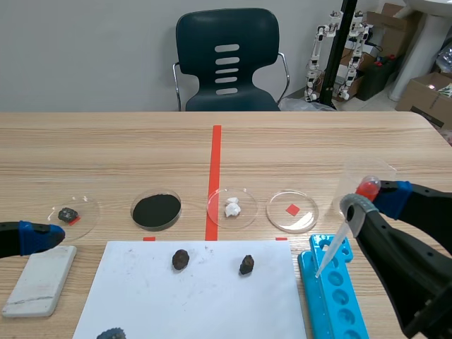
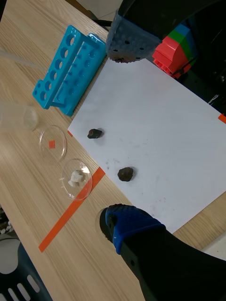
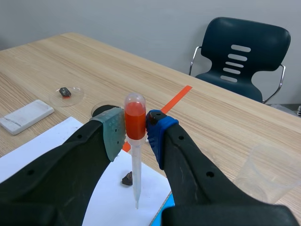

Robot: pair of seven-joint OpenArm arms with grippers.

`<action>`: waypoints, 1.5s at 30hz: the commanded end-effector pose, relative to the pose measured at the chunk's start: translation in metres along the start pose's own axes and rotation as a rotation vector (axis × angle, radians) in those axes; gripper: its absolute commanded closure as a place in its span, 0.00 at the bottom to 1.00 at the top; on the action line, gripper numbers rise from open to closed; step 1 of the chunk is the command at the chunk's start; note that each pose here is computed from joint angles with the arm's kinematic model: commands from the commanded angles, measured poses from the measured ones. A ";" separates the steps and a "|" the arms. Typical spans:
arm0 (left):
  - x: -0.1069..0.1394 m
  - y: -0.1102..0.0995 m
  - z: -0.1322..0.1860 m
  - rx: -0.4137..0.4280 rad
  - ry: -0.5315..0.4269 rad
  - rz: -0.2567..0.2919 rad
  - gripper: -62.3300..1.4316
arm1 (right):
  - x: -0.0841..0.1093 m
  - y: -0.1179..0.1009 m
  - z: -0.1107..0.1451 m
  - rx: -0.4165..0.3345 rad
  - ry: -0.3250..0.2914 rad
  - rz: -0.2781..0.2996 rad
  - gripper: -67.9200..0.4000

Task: Squeeze the dropper onto the mineral

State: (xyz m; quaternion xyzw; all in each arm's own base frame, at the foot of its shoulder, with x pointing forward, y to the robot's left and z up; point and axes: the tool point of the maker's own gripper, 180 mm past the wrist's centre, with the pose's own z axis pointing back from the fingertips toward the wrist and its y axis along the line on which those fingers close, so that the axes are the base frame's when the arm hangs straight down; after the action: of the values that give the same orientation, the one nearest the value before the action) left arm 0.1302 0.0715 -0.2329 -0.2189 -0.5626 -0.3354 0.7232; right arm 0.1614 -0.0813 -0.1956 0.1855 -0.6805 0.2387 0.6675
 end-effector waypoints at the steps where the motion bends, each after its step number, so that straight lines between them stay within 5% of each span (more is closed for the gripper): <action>1: 0.007 -0.002 0.000 0.001 -0.030 0.011 0.00 | 0.009 -0.002 -0.002 -0.002 -0.037 0.000 0.80; 16: 0.007 -0.002 0.000 0.001 -0.030 0.011 0.00 | 0.014 -0.008 -0.014 0.001 -0.069 0.032 0.80; 24: 0.007 -0.002 0.000 0.001 -0.030 0.011 0.00 | -0.003 -0.017 -0.041 -0.005 -0.068 0.024 0.80; 35: 0.007 -0.002 0.000 0.001 -0.030 0.011 0.00 | -0.017 -0.068 -0.086 -0.140 -0.128 0.032 0.80; 45: 0.007 -0.002 0.000 0.001 -0.030 0.011 0.00 | -0.033 -0.074 -0.138 -0.082 -0.118 0.043 0.80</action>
State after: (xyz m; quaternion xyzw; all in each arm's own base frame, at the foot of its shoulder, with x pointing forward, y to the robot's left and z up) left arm 0.1302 0.0715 -0.2329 -0.2189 -0.5626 -0.3354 0.7232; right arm 0.3153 -0.0643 -0.2357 0.1562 -0.7180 0.2148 0.6434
